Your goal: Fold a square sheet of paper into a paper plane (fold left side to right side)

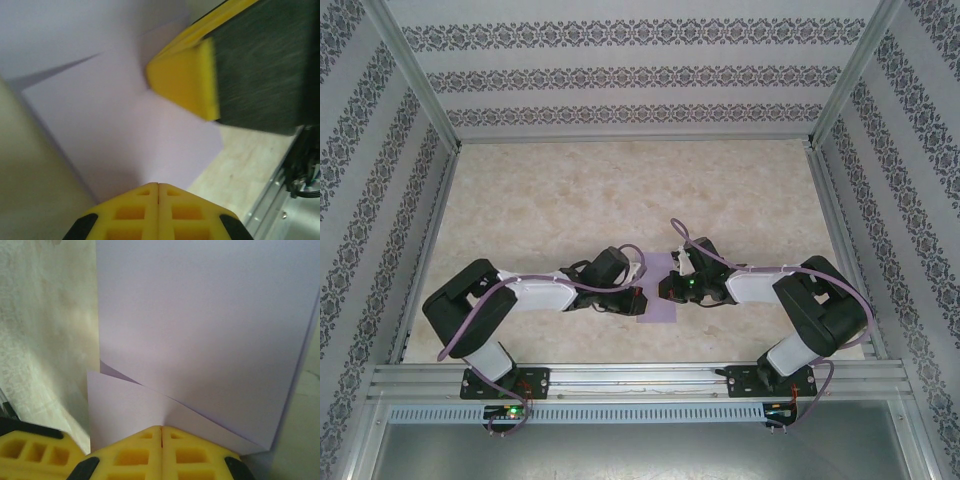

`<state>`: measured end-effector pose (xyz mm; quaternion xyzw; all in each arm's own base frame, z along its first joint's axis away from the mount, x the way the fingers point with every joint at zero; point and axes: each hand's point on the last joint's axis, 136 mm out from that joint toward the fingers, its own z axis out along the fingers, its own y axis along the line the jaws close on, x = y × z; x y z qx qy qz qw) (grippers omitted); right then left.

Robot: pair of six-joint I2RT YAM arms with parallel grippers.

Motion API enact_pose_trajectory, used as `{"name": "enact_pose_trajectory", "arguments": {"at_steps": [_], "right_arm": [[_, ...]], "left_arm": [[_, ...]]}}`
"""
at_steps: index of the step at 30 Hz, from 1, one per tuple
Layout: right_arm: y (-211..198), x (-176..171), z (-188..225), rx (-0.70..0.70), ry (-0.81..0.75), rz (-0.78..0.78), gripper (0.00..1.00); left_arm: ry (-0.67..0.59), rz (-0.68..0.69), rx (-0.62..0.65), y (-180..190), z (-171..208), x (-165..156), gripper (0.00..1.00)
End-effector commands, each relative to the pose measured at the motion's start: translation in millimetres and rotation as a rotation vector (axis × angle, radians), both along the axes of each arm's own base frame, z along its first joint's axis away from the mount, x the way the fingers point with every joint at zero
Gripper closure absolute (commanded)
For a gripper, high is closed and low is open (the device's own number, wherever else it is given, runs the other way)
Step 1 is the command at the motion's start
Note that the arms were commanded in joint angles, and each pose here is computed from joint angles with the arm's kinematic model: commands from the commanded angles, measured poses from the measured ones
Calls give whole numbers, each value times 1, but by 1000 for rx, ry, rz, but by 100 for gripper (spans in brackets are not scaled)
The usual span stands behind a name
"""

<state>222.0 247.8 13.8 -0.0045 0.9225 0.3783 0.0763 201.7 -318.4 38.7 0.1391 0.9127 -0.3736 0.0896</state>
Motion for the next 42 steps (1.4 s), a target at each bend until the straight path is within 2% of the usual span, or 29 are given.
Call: {"name": "enact_pose_trajectory", "arguments": {"at_steps": [1,7,19,32,42], "right_arm": [[-23,-21,-36,-130,96,-26,100],[-24,-22,-39,-141,107,-21,100],[-33,-27,-49,-202,132,-14,100],[-40,-26,-55,-250,148,-5,100],[-37,-25,-49,-230,141,3,100]], "left_arm": [[-17,-36,-42,-14,19,3,99],[15,-60,-40,-23,5,5,100],[73,-49,26,-8,-28,-9,100],[127,-87,30,14,-36,-48,100],[121,-51,71,35,-42,-58,100]]}}
